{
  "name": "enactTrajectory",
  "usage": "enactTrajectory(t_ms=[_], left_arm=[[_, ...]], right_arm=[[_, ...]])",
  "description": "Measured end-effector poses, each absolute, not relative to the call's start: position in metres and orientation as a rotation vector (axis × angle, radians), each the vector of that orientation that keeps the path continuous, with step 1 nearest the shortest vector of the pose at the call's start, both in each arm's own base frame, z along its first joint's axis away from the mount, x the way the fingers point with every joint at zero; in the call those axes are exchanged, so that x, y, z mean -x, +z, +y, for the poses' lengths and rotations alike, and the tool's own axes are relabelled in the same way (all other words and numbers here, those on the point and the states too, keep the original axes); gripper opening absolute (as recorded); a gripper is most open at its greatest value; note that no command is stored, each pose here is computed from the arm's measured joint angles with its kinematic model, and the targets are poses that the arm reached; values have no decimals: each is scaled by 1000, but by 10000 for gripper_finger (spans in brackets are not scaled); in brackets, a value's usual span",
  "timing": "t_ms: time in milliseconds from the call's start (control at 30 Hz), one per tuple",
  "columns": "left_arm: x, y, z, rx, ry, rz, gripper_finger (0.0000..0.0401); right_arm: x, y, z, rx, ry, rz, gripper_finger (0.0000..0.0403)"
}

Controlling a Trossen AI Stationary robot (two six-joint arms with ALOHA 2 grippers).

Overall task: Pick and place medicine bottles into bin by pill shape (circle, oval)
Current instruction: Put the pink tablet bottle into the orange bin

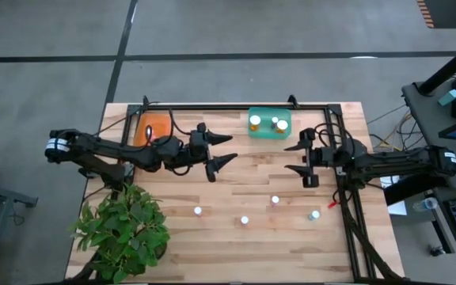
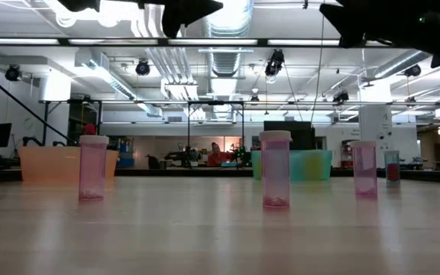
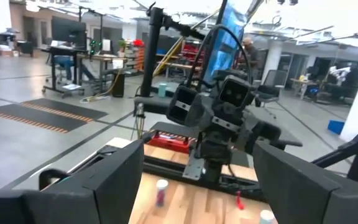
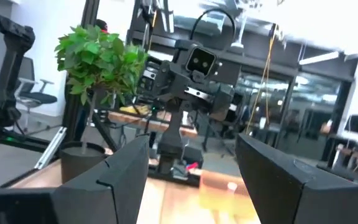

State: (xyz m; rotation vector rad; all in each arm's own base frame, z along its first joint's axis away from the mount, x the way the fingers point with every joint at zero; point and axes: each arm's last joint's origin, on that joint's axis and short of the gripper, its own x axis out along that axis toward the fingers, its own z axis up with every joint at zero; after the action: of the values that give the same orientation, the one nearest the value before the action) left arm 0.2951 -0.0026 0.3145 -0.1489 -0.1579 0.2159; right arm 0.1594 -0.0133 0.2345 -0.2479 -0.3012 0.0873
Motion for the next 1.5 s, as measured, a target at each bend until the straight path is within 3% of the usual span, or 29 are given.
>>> enactTrajectory(t_ms=[333,733,900,1133,1300,1500], left_arm=[[-327,312,-5,134,219,-125,281],[-373,336,-5,134,256,408,281],[-369,330,-6,271,250,618,281],[-355,300,-15,633,277,906,281],[-341,287,-40,822,370,1088,281],[-324,277,-69,872,545,1191,281]], right_arm=[[-149,241,-8,283,101,-362,226],[-149,238,-9,271,95,-329,226],[-149,238,-9,269,92,-328,226],[-149,238,-9,263,68,-325,226],[-149,238,-9,255,70,-325,226],[-149,238,-9,255,70,-325,226]])
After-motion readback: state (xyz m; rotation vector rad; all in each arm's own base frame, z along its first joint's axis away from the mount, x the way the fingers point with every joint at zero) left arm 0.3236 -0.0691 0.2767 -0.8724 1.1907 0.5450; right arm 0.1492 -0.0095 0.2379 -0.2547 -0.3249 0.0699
